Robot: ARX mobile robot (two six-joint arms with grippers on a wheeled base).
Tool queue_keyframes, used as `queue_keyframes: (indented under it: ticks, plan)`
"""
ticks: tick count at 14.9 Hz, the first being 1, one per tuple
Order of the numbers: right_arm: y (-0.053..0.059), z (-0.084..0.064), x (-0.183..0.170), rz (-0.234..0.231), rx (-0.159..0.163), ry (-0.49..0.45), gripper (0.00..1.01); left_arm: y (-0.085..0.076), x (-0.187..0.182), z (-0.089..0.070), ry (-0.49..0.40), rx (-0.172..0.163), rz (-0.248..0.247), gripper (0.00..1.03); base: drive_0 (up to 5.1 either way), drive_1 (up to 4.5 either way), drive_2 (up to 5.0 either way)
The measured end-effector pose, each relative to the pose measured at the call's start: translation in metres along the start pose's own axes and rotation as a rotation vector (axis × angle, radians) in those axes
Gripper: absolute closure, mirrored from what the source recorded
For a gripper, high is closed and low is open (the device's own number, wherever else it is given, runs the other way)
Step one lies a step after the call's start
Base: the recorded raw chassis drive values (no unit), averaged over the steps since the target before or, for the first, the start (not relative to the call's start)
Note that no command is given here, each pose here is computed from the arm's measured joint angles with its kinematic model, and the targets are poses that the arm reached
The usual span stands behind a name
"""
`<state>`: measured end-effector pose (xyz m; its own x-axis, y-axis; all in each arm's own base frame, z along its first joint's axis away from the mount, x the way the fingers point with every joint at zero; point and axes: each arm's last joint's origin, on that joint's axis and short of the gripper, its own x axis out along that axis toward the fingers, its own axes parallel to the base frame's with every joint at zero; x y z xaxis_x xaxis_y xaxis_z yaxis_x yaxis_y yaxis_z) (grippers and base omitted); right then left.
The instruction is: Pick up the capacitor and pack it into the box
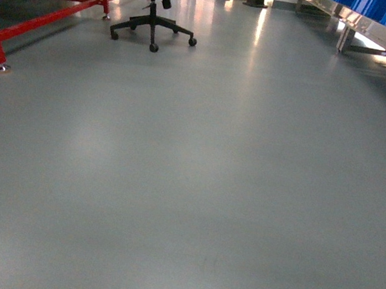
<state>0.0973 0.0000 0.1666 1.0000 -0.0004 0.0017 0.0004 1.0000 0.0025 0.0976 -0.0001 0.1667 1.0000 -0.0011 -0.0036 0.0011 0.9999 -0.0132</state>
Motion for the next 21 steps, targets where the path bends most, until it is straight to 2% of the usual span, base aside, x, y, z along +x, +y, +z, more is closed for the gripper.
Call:
queue_keyframes:
  ticks: [21]
  plan:
    - [0.0000,0.0005,0.0000,0.000,0.000,-0.005,0.03,0.0001,0.0000,0.0001,-0.002,0.000,0.003,0.59,-5.0,2.47,2.5]
